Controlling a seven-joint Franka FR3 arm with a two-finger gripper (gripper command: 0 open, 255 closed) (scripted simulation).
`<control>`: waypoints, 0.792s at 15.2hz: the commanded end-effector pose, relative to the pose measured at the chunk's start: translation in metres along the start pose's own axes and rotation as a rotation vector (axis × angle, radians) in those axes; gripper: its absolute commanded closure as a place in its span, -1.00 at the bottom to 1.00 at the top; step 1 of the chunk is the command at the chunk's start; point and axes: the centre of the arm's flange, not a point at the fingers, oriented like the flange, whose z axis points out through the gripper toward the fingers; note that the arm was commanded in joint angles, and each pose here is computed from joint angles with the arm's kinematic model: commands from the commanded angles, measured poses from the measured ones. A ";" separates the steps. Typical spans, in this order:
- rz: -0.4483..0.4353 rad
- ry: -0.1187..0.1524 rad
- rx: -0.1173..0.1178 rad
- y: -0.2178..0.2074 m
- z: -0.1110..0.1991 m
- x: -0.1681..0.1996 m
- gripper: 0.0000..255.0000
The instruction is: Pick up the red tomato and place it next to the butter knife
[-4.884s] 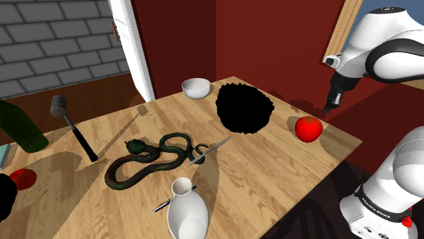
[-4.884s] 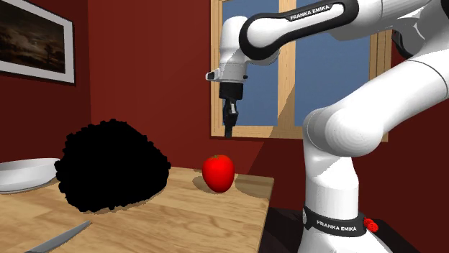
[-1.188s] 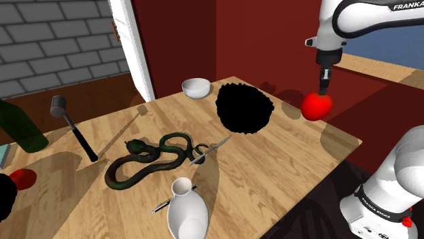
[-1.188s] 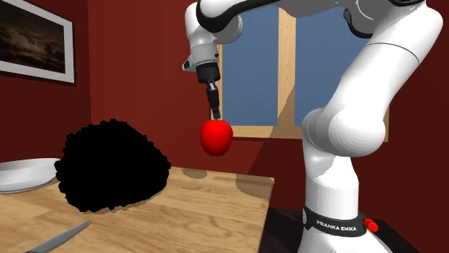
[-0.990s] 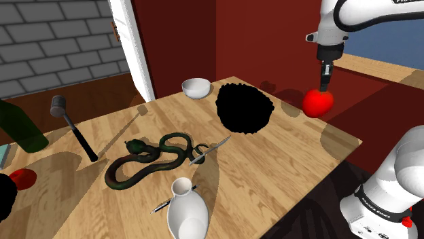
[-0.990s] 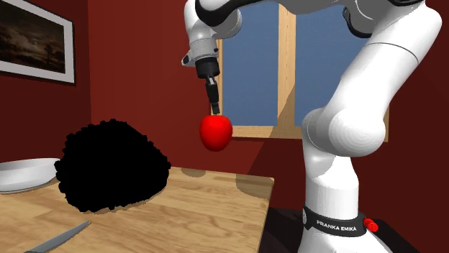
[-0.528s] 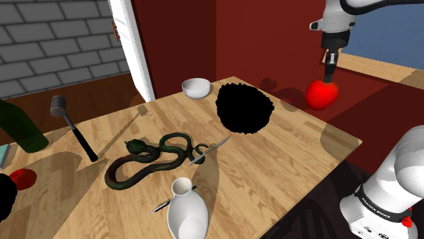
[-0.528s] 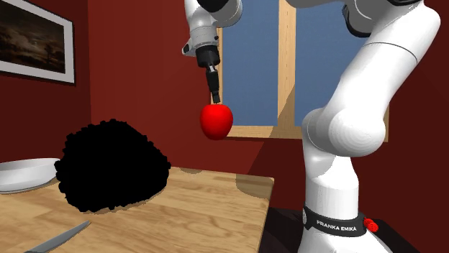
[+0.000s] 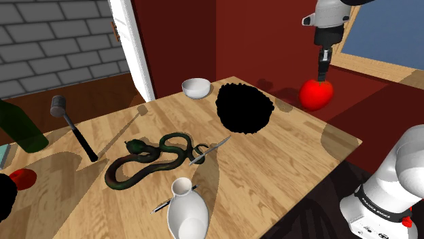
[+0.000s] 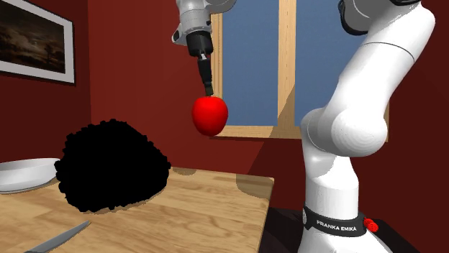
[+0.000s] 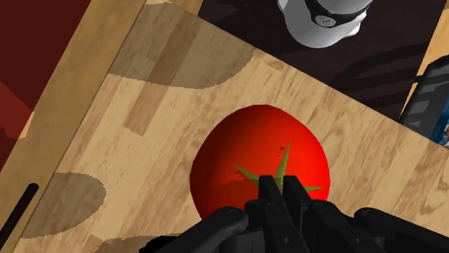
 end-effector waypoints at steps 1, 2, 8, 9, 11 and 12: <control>0.001 0.000 0.001 -0.022 -0.004 0.013 1.00; 0.001 0.000 0.001 -0.033 -0.005 0.020 1.00; 0.001 0.000 0.001 -0.102 -0.015 0.058 1.00; 0.001 0.000 0.001 -0.114 -0.017 0.064 1.00; 0.001 0.000 0.001 -0.136 -0.021 0.077 1.00; 0.001 0.000 0.001 -0.148 -0.022 0.083 1.00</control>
